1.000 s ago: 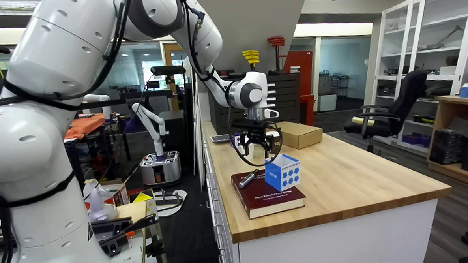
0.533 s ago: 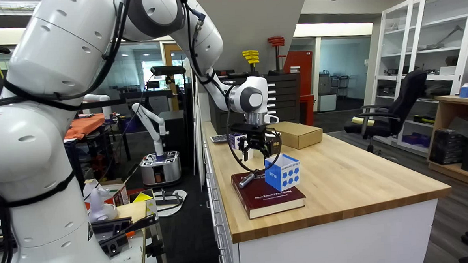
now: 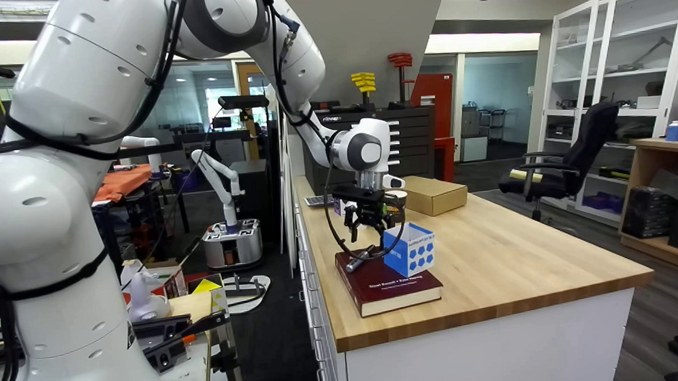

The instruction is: Put the marker in the box

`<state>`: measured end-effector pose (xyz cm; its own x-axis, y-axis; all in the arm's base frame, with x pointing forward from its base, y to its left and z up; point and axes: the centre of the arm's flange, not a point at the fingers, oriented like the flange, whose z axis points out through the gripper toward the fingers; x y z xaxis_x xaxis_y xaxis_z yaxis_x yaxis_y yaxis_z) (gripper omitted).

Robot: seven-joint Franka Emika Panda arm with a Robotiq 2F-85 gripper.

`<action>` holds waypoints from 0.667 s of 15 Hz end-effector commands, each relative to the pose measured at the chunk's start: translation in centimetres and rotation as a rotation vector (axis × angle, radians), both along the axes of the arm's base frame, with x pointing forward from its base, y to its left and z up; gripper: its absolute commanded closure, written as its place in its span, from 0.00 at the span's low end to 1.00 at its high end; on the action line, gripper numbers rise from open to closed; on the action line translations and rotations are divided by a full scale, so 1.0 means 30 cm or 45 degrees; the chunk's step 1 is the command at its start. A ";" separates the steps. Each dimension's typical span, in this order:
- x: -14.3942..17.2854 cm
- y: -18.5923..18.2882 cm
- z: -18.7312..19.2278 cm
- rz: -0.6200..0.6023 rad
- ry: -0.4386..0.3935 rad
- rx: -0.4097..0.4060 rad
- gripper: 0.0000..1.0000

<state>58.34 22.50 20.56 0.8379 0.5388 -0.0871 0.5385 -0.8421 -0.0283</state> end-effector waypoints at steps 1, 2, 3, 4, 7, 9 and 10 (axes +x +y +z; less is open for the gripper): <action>-0.046 -0.045 0.005 -0.051 0.011 0.007 0.00; -0.047 -0.050 -0.003 -0.054 0.017 0.010 0.00; -0.048 -0.053 -0.009 -0.060 0.023 0.011 0.00; -0.049 -0.055 -0.014 -0.062 0.027 0.013 0.00; -0.046 -0.051 -0.017 -0.058 0.030 0.020 0.00; -0.044 -0.045 -0.012 -0.050 0.021 0.022 0.26; -0.043 -0.043 -0.010 -0.044 0.019 0.021 0.33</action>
